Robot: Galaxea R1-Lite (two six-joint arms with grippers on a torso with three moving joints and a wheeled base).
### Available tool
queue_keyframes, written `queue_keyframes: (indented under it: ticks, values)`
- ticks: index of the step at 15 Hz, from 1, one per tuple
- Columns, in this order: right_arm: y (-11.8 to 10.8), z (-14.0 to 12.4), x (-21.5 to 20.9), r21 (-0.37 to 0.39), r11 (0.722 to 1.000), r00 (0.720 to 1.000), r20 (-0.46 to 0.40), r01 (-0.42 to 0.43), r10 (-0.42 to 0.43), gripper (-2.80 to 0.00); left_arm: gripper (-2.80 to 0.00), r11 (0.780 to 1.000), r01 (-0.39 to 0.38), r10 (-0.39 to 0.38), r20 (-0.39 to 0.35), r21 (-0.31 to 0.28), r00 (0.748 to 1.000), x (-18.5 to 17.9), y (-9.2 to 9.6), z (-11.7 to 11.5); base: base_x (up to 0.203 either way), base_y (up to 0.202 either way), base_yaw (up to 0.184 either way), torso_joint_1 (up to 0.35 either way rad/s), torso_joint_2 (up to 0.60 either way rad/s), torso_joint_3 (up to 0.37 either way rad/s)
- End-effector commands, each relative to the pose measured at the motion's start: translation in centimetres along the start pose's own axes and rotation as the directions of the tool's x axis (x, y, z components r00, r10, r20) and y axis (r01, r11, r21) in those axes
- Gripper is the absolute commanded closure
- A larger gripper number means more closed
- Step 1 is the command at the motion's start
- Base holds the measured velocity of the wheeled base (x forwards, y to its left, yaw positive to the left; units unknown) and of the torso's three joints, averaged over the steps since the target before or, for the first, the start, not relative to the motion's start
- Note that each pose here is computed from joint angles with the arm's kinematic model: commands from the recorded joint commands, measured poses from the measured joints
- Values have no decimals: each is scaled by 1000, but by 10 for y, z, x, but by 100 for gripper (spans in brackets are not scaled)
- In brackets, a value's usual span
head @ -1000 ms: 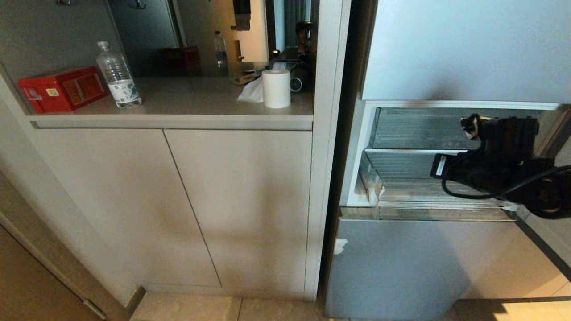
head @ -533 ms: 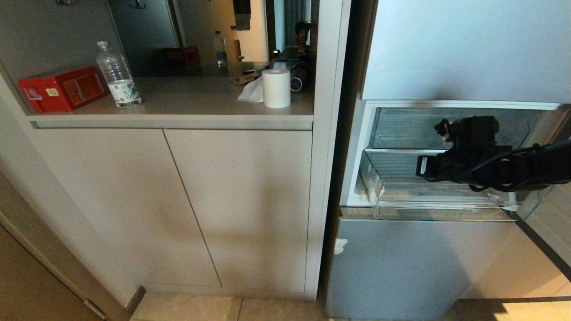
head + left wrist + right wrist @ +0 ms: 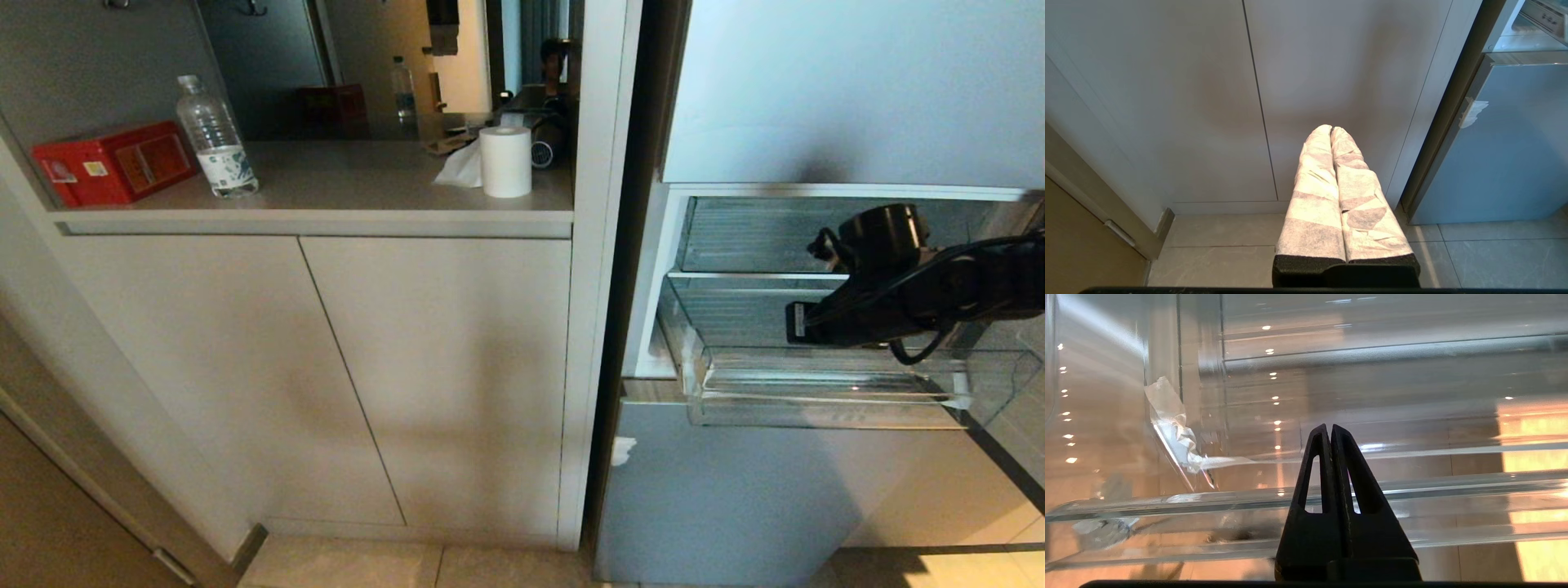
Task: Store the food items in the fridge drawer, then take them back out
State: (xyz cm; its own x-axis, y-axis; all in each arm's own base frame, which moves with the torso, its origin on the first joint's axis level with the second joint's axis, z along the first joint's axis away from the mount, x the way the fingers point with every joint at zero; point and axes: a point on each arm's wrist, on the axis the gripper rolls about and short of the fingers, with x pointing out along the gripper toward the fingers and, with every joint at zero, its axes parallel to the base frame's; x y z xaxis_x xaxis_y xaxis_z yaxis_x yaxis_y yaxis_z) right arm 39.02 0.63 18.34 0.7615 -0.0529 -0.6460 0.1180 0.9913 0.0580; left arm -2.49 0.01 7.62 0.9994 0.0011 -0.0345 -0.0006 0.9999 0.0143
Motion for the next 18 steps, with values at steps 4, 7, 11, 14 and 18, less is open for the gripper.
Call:
queue_keyframes:
  ticks: [4, 7, 11, 14, 18]
  values:
    - [-10, 10, -38, 29, 999, 999, 19, -29, 28, 0, 0, 1000, 0, 0, -1, 0, 1000, 0, 0, 0, 0, 0, 0, 0, 0, 0]
    - [-13, 4, -21, 31, 999, 1000, -22, -11, 12, 0, 0, 1000, 0, 0, 1, 0, 1000, 0, 0, 0, 0, 0, 0, 0, 0, 0]
    - [-16, -4, -1, 34, 999, 998, -70, 2, 0, 0, 0, 1000, 0, 0, 1, 0, 1000, 0, 0, 0, 0, 0, 0, 0, 0, 0]
    - [-19, -7, -1, 31, 999, 997, -83, 9, -6, 0, 0, 1000, 0, 0, 0, 0, 1000, 0, 0, 0, 0, 0, 0, 0, 0, 0]
    - [-28, -10, -30, 35, 999, 998, -64, 21, -19, 0, 0, 1000, 0, 0, -1, 0, 1000, 0, 0, 0, 0, 0, 0, 0, 0, 0]
